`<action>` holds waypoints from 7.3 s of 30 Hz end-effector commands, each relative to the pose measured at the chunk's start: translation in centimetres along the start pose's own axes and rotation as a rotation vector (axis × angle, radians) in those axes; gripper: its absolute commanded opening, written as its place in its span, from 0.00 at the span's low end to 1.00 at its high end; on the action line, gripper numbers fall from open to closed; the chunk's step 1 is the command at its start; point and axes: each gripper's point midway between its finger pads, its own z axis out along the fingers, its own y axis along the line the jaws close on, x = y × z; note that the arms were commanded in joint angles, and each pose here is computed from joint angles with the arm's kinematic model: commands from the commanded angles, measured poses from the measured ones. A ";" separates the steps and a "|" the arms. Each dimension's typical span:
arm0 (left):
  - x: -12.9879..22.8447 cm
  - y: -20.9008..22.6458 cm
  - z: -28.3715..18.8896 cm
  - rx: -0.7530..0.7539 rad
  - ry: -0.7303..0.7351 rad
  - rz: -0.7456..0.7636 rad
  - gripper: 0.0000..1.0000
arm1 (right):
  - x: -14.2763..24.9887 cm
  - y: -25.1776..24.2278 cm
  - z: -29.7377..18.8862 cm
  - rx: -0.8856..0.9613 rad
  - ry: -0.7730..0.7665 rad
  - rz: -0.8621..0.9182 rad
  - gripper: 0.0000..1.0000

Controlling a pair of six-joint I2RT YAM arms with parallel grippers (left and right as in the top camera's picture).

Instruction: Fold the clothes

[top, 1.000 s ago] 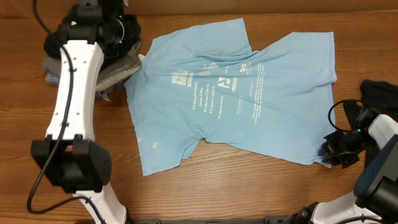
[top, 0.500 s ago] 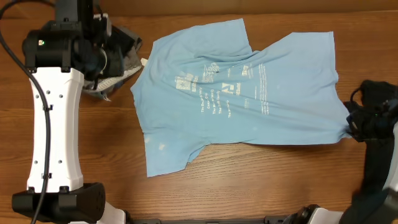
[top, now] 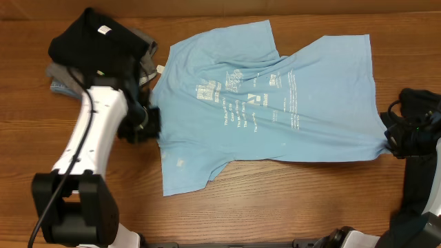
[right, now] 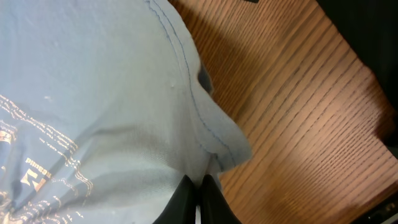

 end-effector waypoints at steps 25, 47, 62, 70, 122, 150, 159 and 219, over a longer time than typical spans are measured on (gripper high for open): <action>8.4 0.8 10.0 -0.019 0.211 -0.121 0.05 | 0.1 -0.3 -0.5 0.013 -0.001 -0.004 0.04; 10.8 5.1 -8.3 -0.056 -0.249 -0.273 0.04 | 8.2 -4.6 -2.8 0.187 0.301 -0.002 0.04; 3.3 3.5 -11.8 0.035 -0.502 -0.211 0.04 | 4.8 -1.6 -3.0 0.026 0.094 0.095 0.04; -2.5 0.3 -10.0 0.126 -0.527 -0.093 0.04 | 4.4 -1.8 -0.9 0.074 0.171 0.139 0.04; -7.4 -1.3 -5.6 0.032 -0.495 0.092 0.64 | 0.7 2.6 7.1 -0.184 0.113 0.106 0.64; -3.6 2.8 9.3 -0.081 -0.132 -0.038 0.17 | 6.1 -2.6 13.0 -0.054 0.194 0.069 0.22; -0.7 7.1 6.3 -0.104 -0.027 -0.220 0.04 | 7.9 -4.3 9.7 0.059 0.252 0.080 0.04; -27.6 -15.4 9.3 0.015 -0.548 0.468 0.04 | -4.1 11.6 6.6 -0.219 -0.203 -0.299 0.73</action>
